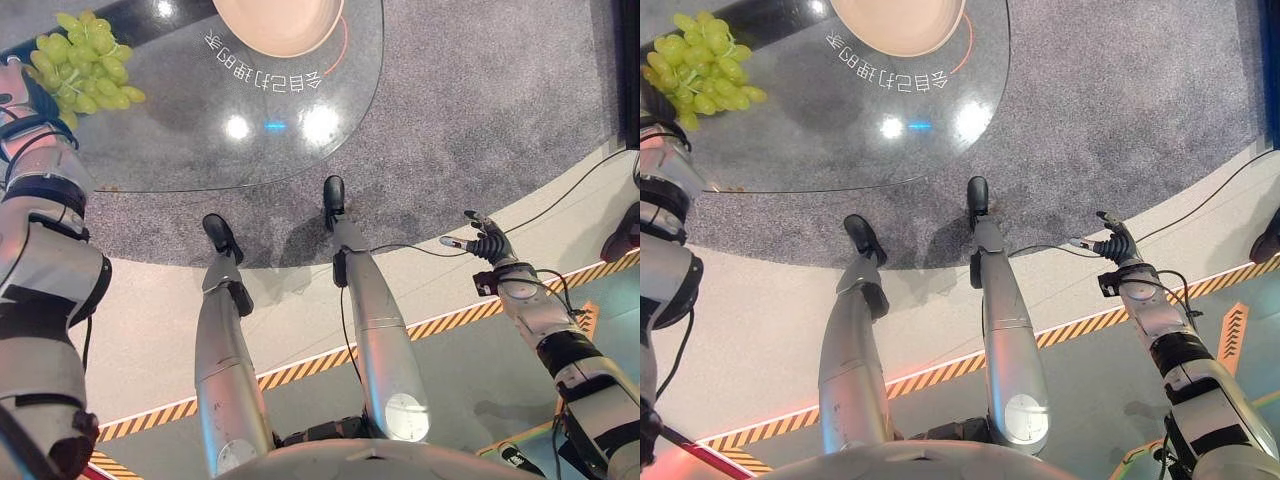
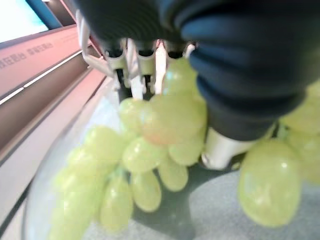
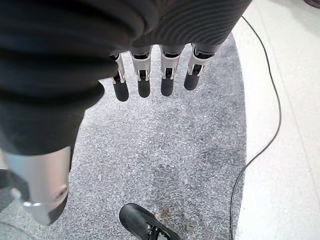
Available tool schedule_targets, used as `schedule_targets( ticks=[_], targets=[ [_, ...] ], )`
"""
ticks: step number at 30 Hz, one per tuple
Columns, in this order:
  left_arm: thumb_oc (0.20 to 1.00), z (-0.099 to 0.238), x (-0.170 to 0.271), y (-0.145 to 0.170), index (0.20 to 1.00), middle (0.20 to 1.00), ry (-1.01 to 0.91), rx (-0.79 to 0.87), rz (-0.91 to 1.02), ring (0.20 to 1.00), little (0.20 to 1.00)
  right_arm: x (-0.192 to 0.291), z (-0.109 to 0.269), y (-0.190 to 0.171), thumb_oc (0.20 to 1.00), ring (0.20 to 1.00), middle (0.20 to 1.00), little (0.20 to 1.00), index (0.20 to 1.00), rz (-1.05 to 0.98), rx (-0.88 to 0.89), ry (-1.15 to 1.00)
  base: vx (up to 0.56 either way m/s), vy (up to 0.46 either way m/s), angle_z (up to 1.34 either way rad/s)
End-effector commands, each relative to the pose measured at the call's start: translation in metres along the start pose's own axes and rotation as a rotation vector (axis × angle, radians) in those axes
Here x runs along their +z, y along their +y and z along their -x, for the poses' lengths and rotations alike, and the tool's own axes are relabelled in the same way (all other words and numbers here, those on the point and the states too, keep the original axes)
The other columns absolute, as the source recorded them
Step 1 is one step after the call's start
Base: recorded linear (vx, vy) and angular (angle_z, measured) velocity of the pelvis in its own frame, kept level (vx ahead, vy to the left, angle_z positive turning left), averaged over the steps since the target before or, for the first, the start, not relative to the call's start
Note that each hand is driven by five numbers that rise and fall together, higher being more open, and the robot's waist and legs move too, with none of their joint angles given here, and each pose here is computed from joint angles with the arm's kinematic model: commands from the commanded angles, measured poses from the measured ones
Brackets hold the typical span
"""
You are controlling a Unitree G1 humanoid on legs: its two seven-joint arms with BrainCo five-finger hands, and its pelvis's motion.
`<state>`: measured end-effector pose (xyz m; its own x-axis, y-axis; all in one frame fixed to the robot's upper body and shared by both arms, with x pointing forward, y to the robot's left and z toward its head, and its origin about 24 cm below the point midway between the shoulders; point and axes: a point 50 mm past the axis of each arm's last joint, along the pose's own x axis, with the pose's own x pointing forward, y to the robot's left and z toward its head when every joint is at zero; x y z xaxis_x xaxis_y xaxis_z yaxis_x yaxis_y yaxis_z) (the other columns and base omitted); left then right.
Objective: Pick up fruits into the plate
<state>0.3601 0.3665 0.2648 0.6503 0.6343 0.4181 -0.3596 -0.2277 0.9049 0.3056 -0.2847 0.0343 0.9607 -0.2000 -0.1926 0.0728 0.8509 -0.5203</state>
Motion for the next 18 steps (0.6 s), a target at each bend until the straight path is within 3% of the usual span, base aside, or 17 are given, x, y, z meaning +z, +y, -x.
schedule_targets(
  ticks=[1,7,18],
  targets=[
    [0.200,-0.002,-0.016,-0.003,0.200,0.200,0.026,-0.027,0.036,0.200,0.200,-0.013,0.009,0.005,1.000,1.000,1.000,1.000,1.000,-0.016,-0.002,0.026,0.00,0.000,0.00],
    [0.200,0.003,-0.004,-0.010,0.200,0.200,-0.002,-0.031,0.242,0.200,0.200,-0.011,0.014,0.015,1.000,1.000,1.000,1.000,1.000,-0.029,0.016,-0.006,0.00,0.000,0.00],
    [0.200,0.020,0.037,0.001,0.200,0.200,-0.187,0.145,0.620,0.200,0.200,-0.012,0.033,0.048,1.000,1.000,1.000,1.000,1.000,-0.063,0.081,-0.057,-0.02,-0.008,0.03]
  ],
)
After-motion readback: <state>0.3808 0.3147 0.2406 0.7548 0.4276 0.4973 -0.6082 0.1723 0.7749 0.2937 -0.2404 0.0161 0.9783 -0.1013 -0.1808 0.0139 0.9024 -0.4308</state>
